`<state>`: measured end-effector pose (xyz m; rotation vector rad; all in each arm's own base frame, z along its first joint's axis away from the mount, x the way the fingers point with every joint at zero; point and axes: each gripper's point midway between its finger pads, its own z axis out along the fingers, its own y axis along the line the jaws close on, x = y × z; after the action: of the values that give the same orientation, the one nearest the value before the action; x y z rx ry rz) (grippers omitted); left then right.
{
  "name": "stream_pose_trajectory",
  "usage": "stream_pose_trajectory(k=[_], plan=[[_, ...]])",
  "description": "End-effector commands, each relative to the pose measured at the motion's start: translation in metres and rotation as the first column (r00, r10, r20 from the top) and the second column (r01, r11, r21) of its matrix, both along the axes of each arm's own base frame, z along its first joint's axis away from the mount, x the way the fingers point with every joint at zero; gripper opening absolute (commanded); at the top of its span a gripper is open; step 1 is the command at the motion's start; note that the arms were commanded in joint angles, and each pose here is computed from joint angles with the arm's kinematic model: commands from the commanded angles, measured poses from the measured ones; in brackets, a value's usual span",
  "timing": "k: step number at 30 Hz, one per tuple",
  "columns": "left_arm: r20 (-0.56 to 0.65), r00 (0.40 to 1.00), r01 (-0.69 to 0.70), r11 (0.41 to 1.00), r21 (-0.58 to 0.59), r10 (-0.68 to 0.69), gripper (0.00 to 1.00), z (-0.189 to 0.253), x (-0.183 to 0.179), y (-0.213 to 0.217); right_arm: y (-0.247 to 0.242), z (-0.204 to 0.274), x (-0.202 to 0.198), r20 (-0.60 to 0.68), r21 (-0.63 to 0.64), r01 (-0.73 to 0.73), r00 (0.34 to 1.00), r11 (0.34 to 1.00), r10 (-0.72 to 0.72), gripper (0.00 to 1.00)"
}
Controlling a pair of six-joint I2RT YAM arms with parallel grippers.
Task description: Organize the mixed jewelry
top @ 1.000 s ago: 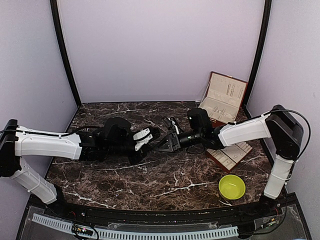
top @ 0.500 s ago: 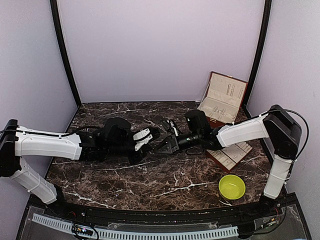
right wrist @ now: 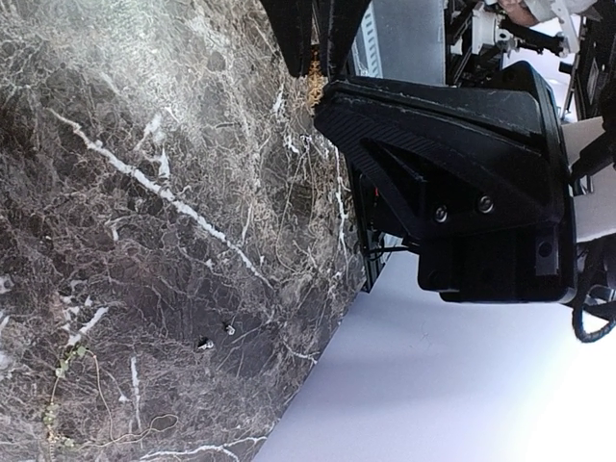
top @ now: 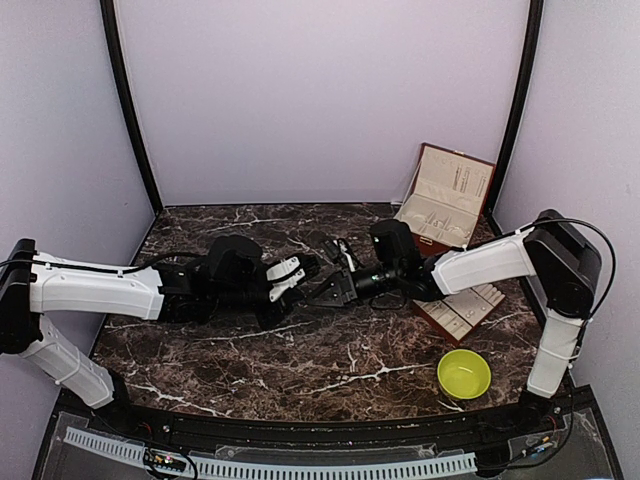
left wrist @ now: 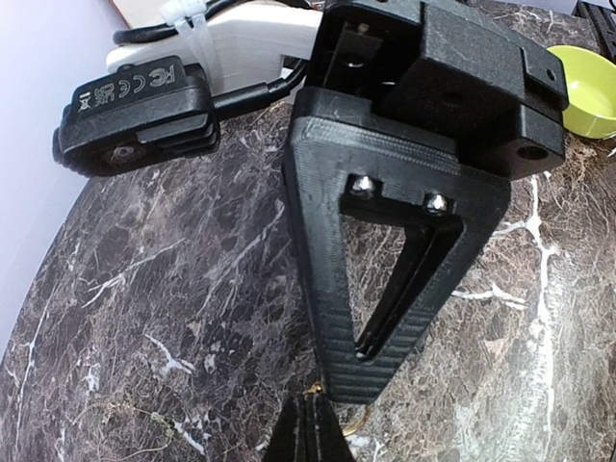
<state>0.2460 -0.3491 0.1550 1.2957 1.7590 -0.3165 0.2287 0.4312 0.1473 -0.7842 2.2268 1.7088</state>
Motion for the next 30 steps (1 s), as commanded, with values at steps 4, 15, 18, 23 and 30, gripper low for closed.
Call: stream_pose_trajectory(k=[4, 15, 18, 23, 30], plan=[[0.018, 1.000, 0.012, 1.000, -0.026, -0.012, 0.00, 0.008, -0.004, -0.001, 0.009, 0.014, 0.005, 0.061, 0.053, 0.007, 0.998, 0.999, -0.010, 0.00], [0.110, 0.988, -0.093, 0.989, -0.117, 0.105, 0.67, 0.039, 0.008, 0.017, -0.027, 0.012, 0.045, 0.249, -0.092, 0.271, 0.938, 0.958, -0.241, 0.00], [0.102, 0.982, -0.142, 0.981, -0.133, 0.156, 0.73, 0.044, 0.019, 0.029, -0.055, 0.007, 0.065, 0.274, -0.145, 0.380, 0.903, 0.914, -0.332, 0.00], [0.008, 0.972, -0.229, 0.952, -0.205, 0.236, 0.75, 0.059, 0.043, 0.050, -0.119, -0.006, 0.093, 0.295, -0.244, 0.556, 0.823, 0.795, -0.485, 0.00], [-0.138, 0.906, -0.423, 0.860, -0.286, 0.400, 0.78, 0.079, 0.085, 0.102, -0.220, -0.014, 0.111, 0.352, -0.364, 0.730, 0.683, 0.578, -0.641, 0.00]])
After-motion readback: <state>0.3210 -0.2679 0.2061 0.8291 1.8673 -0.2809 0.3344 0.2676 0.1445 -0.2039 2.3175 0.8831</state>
